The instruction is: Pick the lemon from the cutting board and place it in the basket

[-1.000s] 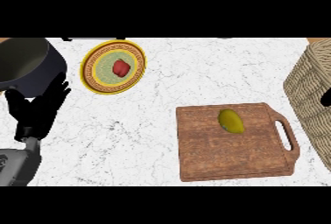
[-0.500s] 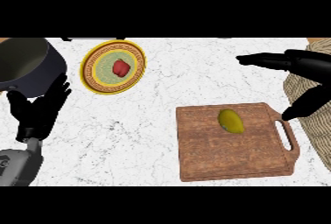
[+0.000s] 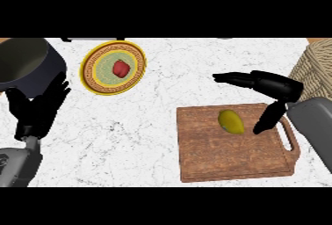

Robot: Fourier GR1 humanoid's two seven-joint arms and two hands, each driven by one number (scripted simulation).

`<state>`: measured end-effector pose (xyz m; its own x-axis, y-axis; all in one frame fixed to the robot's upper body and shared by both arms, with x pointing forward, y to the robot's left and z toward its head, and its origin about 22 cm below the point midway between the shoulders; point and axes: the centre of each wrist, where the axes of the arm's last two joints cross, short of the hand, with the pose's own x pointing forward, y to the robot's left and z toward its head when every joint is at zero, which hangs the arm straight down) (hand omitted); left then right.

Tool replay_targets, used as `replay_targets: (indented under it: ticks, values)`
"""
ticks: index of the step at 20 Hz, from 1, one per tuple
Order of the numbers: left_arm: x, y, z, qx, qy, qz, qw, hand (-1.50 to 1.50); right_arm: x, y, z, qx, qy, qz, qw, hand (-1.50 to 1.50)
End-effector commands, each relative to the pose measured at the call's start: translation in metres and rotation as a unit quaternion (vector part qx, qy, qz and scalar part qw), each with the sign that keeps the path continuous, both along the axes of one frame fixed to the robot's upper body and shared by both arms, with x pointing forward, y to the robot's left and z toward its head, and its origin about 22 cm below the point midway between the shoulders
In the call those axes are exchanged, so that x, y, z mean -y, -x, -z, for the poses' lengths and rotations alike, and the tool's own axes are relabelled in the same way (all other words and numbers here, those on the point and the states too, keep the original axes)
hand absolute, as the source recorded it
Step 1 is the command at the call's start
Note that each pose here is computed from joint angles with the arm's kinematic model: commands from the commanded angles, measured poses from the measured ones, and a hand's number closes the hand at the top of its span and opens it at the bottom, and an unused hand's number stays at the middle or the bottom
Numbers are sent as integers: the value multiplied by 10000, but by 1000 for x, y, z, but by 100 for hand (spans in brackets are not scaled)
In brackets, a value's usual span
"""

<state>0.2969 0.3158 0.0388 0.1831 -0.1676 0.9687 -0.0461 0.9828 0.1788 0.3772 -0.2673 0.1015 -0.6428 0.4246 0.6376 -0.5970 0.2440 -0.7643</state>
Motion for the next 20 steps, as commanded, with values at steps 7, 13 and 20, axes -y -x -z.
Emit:
replay_targets:
  ticks: [7,13,20]
  values:
    - [-12,-14,9,102,122,-52,9999,0,-6,-10,36,-181,767,-406,9961,-150]
    - [-9,-2,11,-60,28,-84,9999,0,-30,-20,37,-132,865,-471,9951,-150]
    - [7,-4,-5,13,27,-77,10000,0,10,-23,46,-396,579,-595,9958,-150]
